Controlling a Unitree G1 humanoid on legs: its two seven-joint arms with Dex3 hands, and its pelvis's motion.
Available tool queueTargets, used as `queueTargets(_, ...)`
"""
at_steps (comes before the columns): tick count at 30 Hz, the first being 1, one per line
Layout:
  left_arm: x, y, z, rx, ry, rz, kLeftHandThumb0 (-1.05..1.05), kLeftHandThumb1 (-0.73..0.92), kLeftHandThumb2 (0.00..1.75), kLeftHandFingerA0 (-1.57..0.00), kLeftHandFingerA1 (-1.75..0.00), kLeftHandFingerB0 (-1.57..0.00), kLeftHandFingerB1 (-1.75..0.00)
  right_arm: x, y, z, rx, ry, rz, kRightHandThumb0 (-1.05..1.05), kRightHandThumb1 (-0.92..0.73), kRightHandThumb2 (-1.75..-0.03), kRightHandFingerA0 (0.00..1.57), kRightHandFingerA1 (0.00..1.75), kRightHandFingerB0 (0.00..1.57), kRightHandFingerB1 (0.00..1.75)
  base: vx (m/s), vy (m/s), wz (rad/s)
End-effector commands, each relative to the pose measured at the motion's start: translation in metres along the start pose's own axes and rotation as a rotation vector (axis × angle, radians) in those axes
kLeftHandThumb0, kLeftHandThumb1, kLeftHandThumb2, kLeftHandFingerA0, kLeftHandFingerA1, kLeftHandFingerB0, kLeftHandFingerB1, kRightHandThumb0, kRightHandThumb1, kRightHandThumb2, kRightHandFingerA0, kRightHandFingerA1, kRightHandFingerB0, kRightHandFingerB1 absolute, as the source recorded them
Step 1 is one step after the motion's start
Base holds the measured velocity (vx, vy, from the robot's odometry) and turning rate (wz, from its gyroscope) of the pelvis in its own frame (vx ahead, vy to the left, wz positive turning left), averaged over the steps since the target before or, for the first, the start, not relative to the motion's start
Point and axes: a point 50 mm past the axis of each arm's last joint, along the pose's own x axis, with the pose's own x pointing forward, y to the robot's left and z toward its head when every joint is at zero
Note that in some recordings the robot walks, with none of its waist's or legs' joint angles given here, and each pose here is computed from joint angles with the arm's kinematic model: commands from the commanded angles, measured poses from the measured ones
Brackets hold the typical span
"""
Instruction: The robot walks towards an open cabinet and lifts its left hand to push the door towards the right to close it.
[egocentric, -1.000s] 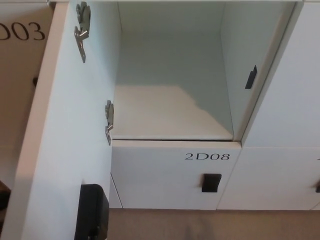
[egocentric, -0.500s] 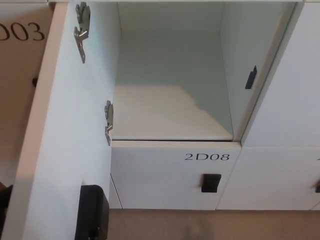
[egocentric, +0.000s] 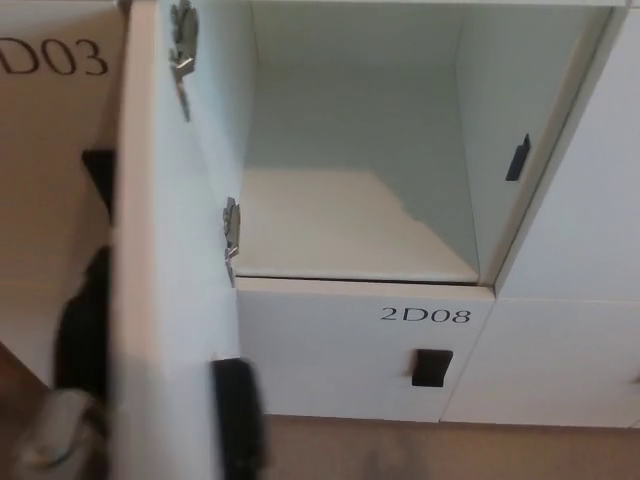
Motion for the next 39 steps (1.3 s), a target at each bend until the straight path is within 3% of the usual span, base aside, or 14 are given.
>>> queueTargets(1, 0.047, -0.185, 0.038, 0.016, 0.026, -0.421, -0.76, 0.8, 0.65, -0.27, -0.32, -0.24, -0.29, -0.001, 0.003, 0.0, -0.072, -0.009, 0.016, -0.46, -0.65, -0.59, 0.69, 0.51, 0.53, 0.46, -0.01, 0.016, 0.06)
queueTargets(8, 0.031, -0.321, 0.063, 0.159, 0.049, -0.756, -0.91, 0.78, 0.65, -0.4, -0.38, -0.37, -0.36, -0.003, 0.024, -0.001, -0.206, -0.027, 0.077, -0.48, -0.66, -0.6, 0.78, 0.53, 0.59, 0.46, 0.0, 0.0, 0.23)
queueTargets(10, 0.019, -0.352, 0.073, 0.232, 0.033, -0.846, -1.05, 0.6, 1.06, -0.52, -0.93, -0.44, -0.86, -0.001, 0.029, 0.005, -0.257, -0.055, 0.104, -0.46, -0.68, -0.6, 0.78, 0.52, 0.64, 0.48, -0.01, 0.002, -0.03)
queueTargets(11, 0.017, -0.36, 0.078, 0.271, 0.016, -0.868, -1.05, 0.26, 1.0, -1.08, -1.16, -0.72, -1.02, -0.001, 0.031, 0.01, -0.28, -0.082, 0.12, -0.5, -0.71, -0.62, 0.78, 0.54, 0.69, 0.49, 0.0, 0.0, 0.0)
queueTargets(16, 0.026, -0.362, 0.092, 0.382, -0.04, -0.874, -1.05, 0.25, 1.03, -1.17, -1.36, -1.07, -1.31, 0.002, 0.04, 0.022, -0.311, -0.136, 0.155, -0.46, -0.68, -0.6, 0.81, 0.54, 0.63, 0.47, 0.01, 0.0, -0.05)
queueTargets(19, 0.046, -0.346, 0.114, 0.466, -0.089, -0.831, -1.05, 0.7, 1.15, -0.53, -1.19, -0.34, -1.06, 0.004, 0.044, 0.031, -0.348, -0.16, 0.166, -0.47, -0.68, -0.6, 0.78, 0.54, 0.63, 0.48, 0.0, 0.0, 0.0)
queueTargets(20, 0.058, -0.334, 0.122, 0.476, -0.098, -0.794, -0.96, 0.67, 1.09, -0.26, -0.55, -0.22, -0.46, 0.004, 0.045, 0.033, -0.361, -0.168, 0.169, -0.45, -0.64, -0.61, 0.79, 0.55, 0.6, 0.49, 0.0, 0.0, 0.0)
queueTargets(22, 0.066, -0.325, 0.127, 0.48, -0.104, -0.767, -0.96, 0.67, 1.09, -0.26, -0.55, -0.22, -0.46, 0.004, 0.046, 0.035, -0.369, -0.173, 0.172, -0.45, -0.64, -0.61, 0.79, 0.55, 0.6, 0.49, 0.0, 0.0, 0.0)
queueTargets(23, 0.084, -0.303, 0.133, 0.493, -0.096, -0.687, -0.79, 0.86, 0.67, -0.29, -0.33, -0.24, -0.29, 0.003, 0.047, 0.036, -0.378, -0.179, 0.184, -0.39, -0.54, -0.95, 0.72, 0.72, 0.48, 0.61, 0.0, 0.0, 0.0)
queueTargets(26, 0.11, -0.255, 0.139, 0.524, -0.091, -0.553, -0.78, 0.87, 0.67, -0.28, -0.32, -0.25, -0.29, 0.002, 0.049, 0.04, -0.425, -0.176, 0.199, -0.44, -0.68, -0.61, 0.77, 0.54, 0.57, 0.48, 0.0, 0.0, 0.0)
queueTargets(30, 0.116, -0.221, 0.134, 0.519, -0.087, -0.516, -0.74, 0.85, 0.66, -0.3, -0.32, -0.3, -0.3, 0.004, 0.049, 0.041, -0.466, -0.171, 0.208, -0.39, -0.55, -0.96, 0.72, 0.71, 0.47, 0.61, 0.0, 0.0, 0.0)
queueTargets(32, 0.107, -0.194, 0.118, 0.556, -0.109, -0.538, -0.76, 0.8, 0.69, -0.4, -0.36, -0.34, -0.33, 0.005, 0.048, 0.04, -0.486, -0.155, 0.207, -0.41, -0.7, -0.6, 0.76, 0.54, 0.56, 0.47, 0.0, 0.0, 0.0)
queueTargets(33, 0.092, -0.175, 0.105, 0.586, -0.13, -0.591, -0.68, 0.62, 1.04, -0.42, -0.55, -0.22, -0.45, 0.005, 0.047, 0.04, -0.493, -0.147, 0.206, -0.37, -0.55, -0.96, 0.72, 0.72, 0.49, 0.62, 0.0, 0.0, 0.0)
queueTargets(39, 0.01, -0.127, 0.065, 0.633, -0.117, -0.799, -0.71, 0.65, 0.68, -0.61, -0.43, -0.51, -0.4, 0.01, 0.044, 0.044, -0.518, -0.125, 0.202, -0.42, -0.71, -0.61, 0.77, 0.56, 0.55, 0.48, 0.0, 0.0, 0.0)
